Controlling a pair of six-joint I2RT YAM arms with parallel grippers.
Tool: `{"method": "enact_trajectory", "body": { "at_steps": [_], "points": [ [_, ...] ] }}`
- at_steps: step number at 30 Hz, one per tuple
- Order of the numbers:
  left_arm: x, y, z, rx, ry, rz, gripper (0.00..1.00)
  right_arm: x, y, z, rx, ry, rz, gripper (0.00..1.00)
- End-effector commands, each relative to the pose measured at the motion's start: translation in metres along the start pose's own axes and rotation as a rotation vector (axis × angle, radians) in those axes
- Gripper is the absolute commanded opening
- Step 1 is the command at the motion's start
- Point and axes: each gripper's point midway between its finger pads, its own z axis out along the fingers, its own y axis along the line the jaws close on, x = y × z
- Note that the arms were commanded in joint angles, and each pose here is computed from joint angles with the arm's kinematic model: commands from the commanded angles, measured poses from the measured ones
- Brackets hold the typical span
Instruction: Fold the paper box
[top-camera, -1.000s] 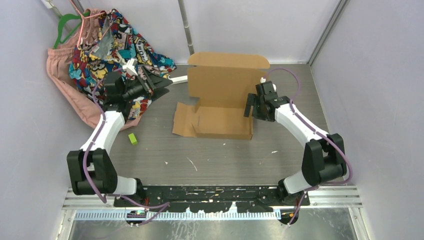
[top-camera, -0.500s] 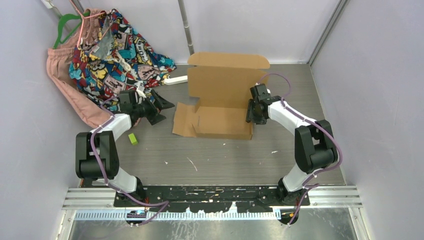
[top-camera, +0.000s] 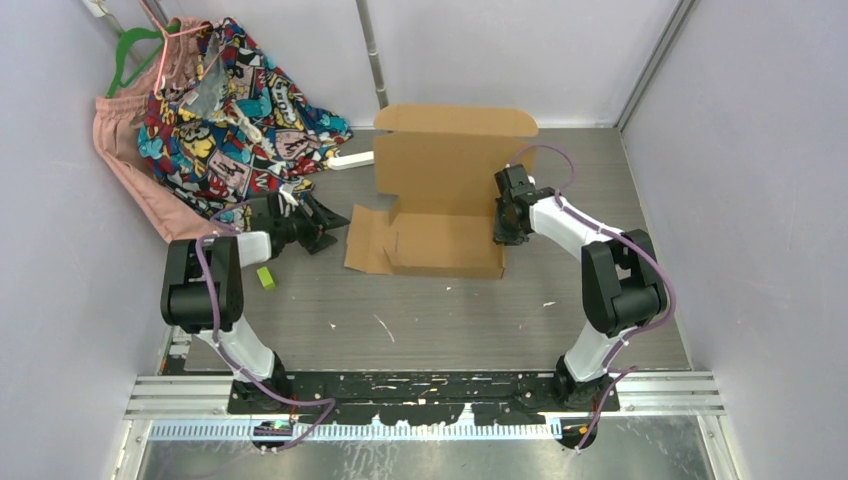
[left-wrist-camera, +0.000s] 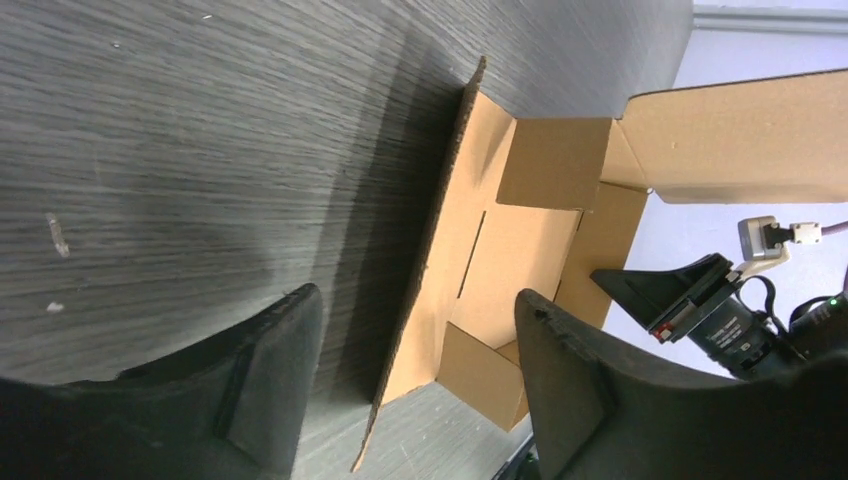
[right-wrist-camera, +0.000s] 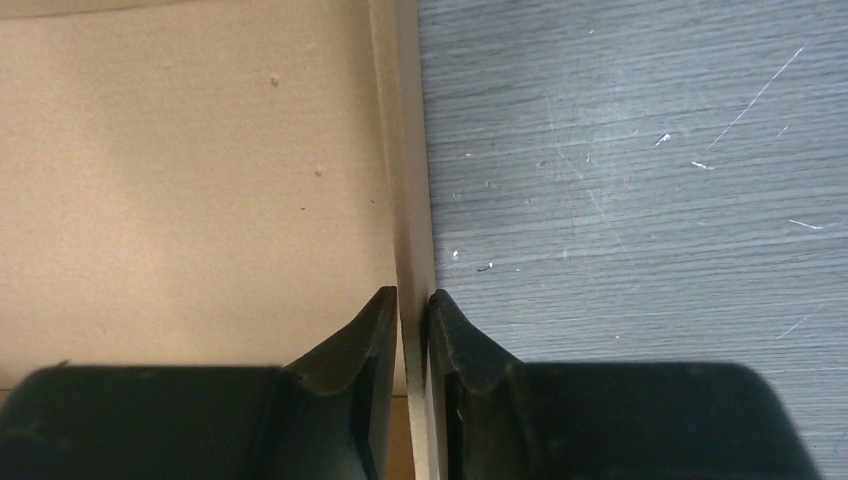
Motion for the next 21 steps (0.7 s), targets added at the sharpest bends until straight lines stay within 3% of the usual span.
{"method": "enact_trajectory", "body": {
  "at_steps": [1,4,5,16,21],
  "points": [
    [-0.011,-0.01,0.011,0.117,-0.046,0.029,0.65,-0.026,0.011,-0.01,-0.022,-0.073,-0.001,0.24],
    [-0.008,-0.006,0.017,0.142,-0.031,0.008,0.35,-0.028,0.012,-0.012,-0.025,-0.075,0.002,0.24],
    [-0.006,-0.003,0.017,0.14,-0.031,0.005,0.3,-0.029,0.013,-0.012,-0.029,-0.075,0.002,0.24],
    [0.0,0.019,0.019,0.076,-0.058,0.001,0.27,-0.029,0.014,-0.013,-0.028,-0.072,-0.004,0.24],
    [-0.004,-0.002,0.01,0.163,-0.095,0.032,0.5,-0.027,0.016,-0.01,-0.033,-0.059,-0.005,0.24]
  ]
}}
